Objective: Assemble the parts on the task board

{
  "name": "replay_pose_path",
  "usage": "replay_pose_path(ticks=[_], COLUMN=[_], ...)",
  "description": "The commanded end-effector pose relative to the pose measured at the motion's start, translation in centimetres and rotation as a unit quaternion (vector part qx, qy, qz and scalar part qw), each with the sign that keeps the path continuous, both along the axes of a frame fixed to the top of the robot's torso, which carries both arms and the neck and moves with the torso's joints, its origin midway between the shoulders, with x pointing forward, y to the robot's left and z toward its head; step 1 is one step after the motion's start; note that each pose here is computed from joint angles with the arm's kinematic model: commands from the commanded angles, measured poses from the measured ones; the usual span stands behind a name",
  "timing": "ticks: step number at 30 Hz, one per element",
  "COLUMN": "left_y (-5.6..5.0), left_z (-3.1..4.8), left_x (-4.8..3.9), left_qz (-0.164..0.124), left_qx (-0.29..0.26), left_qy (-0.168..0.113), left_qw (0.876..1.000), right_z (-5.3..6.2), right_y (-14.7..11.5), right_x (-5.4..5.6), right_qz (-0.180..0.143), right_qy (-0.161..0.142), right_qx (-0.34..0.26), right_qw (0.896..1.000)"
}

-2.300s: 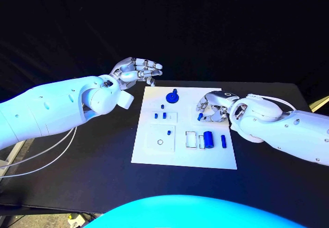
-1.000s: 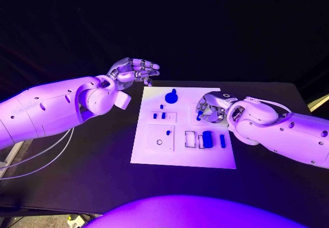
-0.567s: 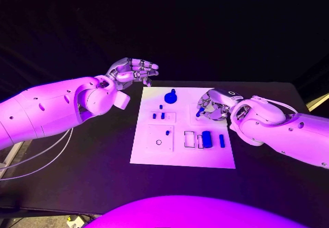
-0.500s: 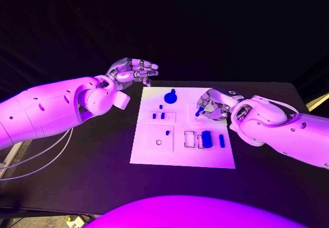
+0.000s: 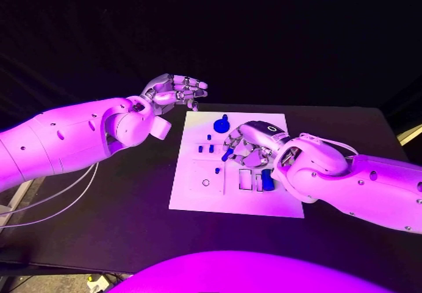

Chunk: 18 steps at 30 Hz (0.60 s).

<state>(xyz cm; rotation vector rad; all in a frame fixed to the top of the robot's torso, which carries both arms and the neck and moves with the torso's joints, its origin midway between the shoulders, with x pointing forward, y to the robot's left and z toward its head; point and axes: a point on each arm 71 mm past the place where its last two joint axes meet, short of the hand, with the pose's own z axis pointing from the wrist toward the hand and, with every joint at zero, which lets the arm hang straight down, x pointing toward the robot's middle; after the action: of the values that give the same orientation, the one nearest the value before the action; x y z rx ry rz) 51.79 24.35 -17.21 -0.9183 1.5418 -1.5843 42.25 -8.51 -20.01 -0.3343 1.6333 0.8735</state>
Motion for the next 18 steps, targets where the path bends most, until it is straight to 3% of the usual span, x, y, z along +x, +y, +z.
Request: replay_pose_path(ticks=[1,8,18], left_y=[-0.3,-0.6,-0.8], left_z=[0.04,0.01,0.01], left_x=[0.04,0.08,0.06], left_qz=[-0.004,-0.007,-0.009], left_qx=[-0.003,-0.005,-0.005], left_qy=[0.0,0.001,0.002], left_qw=[1.0,1.0,1.0], right_z=[-0.6,-2.2,-4.4], right_y=[1.6,3.9,4.9], right_x=[-0.9,-2.2,-2.6], right_qz=[0.023,0.05,0.057], right_qy=[0.003,0.02,0.029], right_qx=[0.003,0.004,-0.016], right_qw=[1.0,0.999,0.998])
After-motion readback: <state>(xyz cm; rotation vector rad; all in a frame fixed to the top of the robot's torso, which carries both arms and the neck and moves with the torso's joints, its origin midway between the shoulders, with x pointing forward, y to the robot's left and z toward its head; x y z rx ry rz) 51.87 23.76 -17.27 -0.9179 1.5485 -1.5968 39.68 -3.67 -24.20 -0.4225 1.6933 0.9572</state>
